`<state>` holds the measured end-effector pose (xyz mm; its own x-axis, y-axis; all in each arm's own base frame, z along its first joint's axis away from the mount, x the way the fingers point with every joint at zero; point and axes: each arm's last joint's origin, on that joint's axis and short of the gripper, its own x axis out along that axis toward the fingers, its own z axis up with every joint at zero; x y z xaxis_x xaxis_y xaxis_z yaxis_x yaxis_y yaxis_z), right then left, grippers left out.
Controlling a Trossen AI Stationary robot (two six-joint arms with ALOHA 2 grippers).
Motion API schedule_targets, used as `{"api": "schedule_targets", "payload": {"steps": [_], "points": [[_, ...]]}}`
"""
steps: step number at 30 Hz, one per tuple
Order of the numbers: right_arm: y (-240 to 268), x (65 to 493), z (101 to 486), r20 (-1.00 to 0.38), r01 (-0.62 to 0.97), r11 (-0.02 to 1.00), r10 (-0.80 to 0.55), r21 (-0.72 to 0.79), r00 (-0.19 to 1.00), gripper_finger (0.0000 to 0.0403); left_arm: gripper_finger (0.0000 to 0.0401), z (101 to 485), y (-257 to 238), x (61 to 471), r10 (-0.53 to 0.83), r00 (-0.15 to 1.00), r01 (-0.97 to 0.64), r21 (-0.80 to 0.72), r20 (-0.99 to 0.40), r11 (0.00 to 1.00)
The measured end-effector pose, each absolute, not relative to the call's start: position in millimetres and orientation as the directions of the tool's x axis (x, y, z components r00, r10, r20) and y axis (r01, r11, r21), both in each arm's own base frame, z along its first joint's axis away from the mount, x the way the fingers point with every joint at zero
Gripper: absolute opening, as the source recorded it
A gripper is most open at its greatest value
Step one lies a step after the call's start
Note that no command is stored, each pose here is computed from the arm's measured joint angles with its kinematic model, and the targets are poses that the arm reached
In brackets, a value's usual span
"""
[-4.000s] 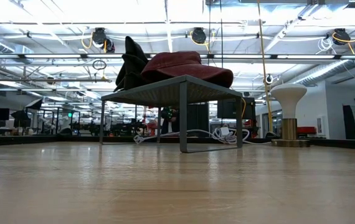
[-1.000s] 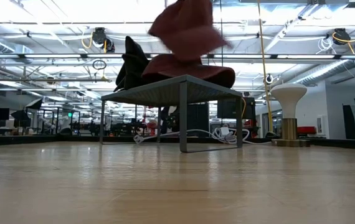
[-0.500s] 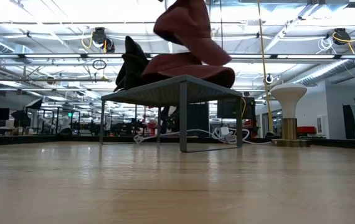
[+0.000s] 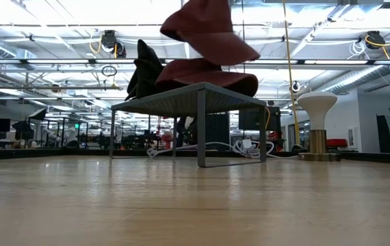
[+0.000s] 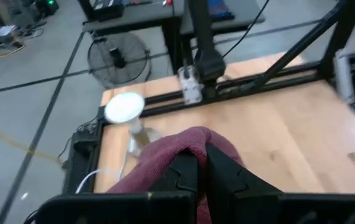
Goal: Pick & Place hat
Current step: Stack the top red cap on the red cap on the shelf
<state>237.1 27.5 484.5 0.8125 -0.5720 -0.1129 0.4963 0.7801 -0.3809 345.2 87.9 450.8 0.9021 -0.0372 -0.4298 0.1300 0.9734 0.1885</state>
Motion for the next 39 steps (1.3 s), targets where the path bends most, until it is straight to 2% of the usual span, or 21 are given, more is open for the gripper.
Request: {"api": "schedule_targets", "payload": {"steps": [3, 11, 20, 34, 39], "points": [[27.5, 237.1, 484.5, -0.113, 0.496, 0.78, -0.572, -0.381, 0.813, 0.0139, 0.0007, 442.8, 93.1, 349.0, 0.015, 0.881, 0.094, 0.206, -0.472, 0.974], [27.8, 237.2, 484.6, -0.113, 0.493, 0.782, -0.569, -0.381, 0.815, 0.0139, 0.0007, 406.2, 100.6, 371.0, 0.045, 0.789, 0.072, 0.166, -0.613, 0.983], [27.9, 237.2, 484.6, -0.113, 0.493, 0.784, -0.568, -0.378, 0.815, 0.0139, 0.0008, 395.0, 115.4, 363.6, 0.192, 0.685, -0.078, 0.191, -0.703, 0.978], [27.9, 237.1, 484.0, -0.118, 0.504, 0.794, -0.568, -0.34, 0.815, 0.0139, 0.0006, 360.4, 132.9, 374.6, 0.221, 0.546, -0.191, 0.137, -0.808, 0.972], [27.9, 237.1, 484.1, -0.117, 0.506, 0.795, -0.568, -0.335, 0.815, 0.0139, 0.0046, 360.4, 134.2, 374.4, 0.225, 0.547, -0.235, 0.11, -0.806, 0.966]]}}
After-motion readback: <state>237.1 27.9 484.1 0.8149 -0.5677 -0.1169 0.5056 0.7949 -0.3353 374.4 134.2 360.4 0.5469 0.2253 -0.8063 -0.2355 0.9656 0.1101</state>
